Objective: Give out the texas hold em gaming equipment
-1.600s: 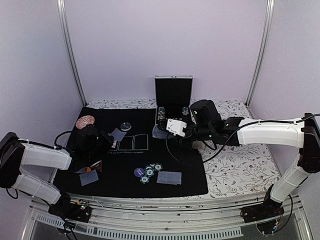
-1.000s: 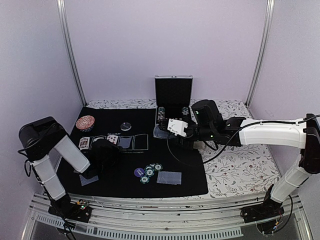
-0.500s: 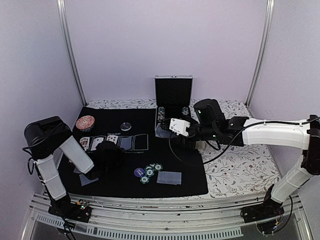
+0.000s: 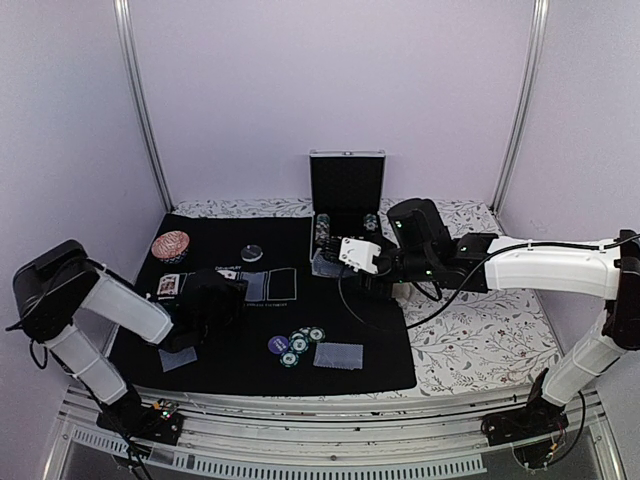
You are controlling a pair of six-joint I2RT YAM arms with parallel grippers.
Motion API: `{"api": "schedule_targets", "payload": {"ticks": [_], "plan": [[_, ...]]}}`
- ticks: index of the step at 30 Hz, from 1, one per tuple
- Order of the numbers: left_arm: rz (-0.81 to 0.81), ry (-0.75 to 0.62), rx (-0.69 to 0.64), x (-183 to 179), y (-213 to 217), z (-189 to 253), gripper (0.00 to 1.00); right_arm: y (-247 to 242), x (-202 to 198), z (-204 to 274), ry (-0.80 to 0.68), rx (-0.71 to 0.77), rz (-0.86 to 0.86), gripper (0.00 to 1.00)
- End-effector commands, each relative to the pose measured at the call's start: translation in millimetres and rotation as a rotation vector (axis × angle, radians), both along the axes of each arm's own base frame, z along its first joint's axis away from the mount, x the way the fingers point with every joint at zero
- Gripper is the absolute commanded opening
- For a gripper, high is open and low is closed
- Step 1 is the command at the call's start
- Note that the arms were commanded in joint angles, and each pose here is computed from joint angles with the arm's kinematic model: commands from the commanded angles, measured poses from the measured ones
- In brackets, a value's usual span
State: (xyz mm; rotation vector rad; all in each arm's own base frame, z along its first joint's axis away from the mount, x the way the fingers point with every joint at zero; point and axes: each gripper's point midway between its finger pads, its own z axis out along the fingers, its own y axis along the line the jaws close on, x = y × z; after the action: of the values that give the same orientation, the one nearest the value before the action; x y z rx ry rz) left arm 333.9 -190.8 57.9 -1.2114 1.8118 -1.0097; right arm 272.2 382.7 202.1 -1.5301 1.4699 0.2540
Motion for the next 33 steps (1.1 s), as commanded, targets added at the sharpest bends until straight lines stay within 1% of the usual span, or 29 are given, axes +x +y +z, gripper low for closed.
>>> {"api": "schedule_targets", "payload": {"ticks": [1,3,4,5,7,9,11,12,13,14,16,18,20,23,29,33], "plan": [[-0.049,-0.038,0.198,-2.1,1.1,39.0,0.45,-2.2,-2.1,15.7,-0.028,0.023,-0.004,0.42],[-0.094,-0.120,0.301,0.3,0.1,69.8,0.48,-1.7,-2.3,15.8,-0.028,0.025,-0.002,0.42],[-0.121,-0.176,0.351,1.6,-2.1,87.5,0.51,-1.7,-1.9,16.5,-0.029,0.026,-0.003,0.42],[-0.160,-0.253,0.399,2.9,-6.6,108.8,0.53,-1.5,-1.7,16.6,-0.030,0.025,-0.003,0.42],[-0.280,-0.459,0.497,2.7,-26.0,156.1,0.58,-0.9,-0.8,17.4,-0.032,0.026,-0.003,0.42],[-0.441,-0.645,0.572,-7.9,-53.1,193.8,0.69,-0.3,-0.4,18.3,-0.034,0.025,-0.002,0.42],[-0.626,-0.837,0.619,-28.7,-82.4,222.2,0.81,0.5,-0.4,19.6,-0.036,0.028,0.001,0.42],[-0.729,-0.917,0.611,-42.5,-97.1,230.7,0.87,0.9,-0.6,19.6,-0.037,0.027,0.003,0.42],[-0.832,-0.987,0.600,-56.3,-111.3,235.6,0.91,1.3,-0.6,19.9,-0.037,0.027,0.005,0.42],[-0.948,-1.031,0.580,-69.8,-125.4,235.6,0.96,1.9,-0.6,19.8,-0.037,0.027,0.006,0.42],[-1.119,-1.023,0.544,-83.9,-147.1,226.5,0.98,3.3,-0.9,19.4,-0.037,0.027,0.010,0.42],[-1.186,-0.961,0.556,-81.7,-159.6,214.2,0.98,5.1,-1.6,19.4,-0.037,0.025,0.013,0.42],[-1.211,-0.951,0.585,-80.4,-168.2,210.5,0.98,6.1,-2.7,19.6,-0.037,0.025,0.016,0.42],[-1.221,-0.982,0.614,-80.5,-177.3,210.7,0.98,7.8,-4.2,19.2,-0.035,0.025,0.020,0.42],[-1.225,-0.940,0.732,-68.4,-187.3,196.0,0.98,11.8,-6.5,20.3,-0.034,0.026,0.030,0.42],[-1.235,-0.919,0.780,-65.3,-187.8,187.6,0.98,12.7,-5.8,20.8,-0.035,0.026,0.030,0.42]]}}
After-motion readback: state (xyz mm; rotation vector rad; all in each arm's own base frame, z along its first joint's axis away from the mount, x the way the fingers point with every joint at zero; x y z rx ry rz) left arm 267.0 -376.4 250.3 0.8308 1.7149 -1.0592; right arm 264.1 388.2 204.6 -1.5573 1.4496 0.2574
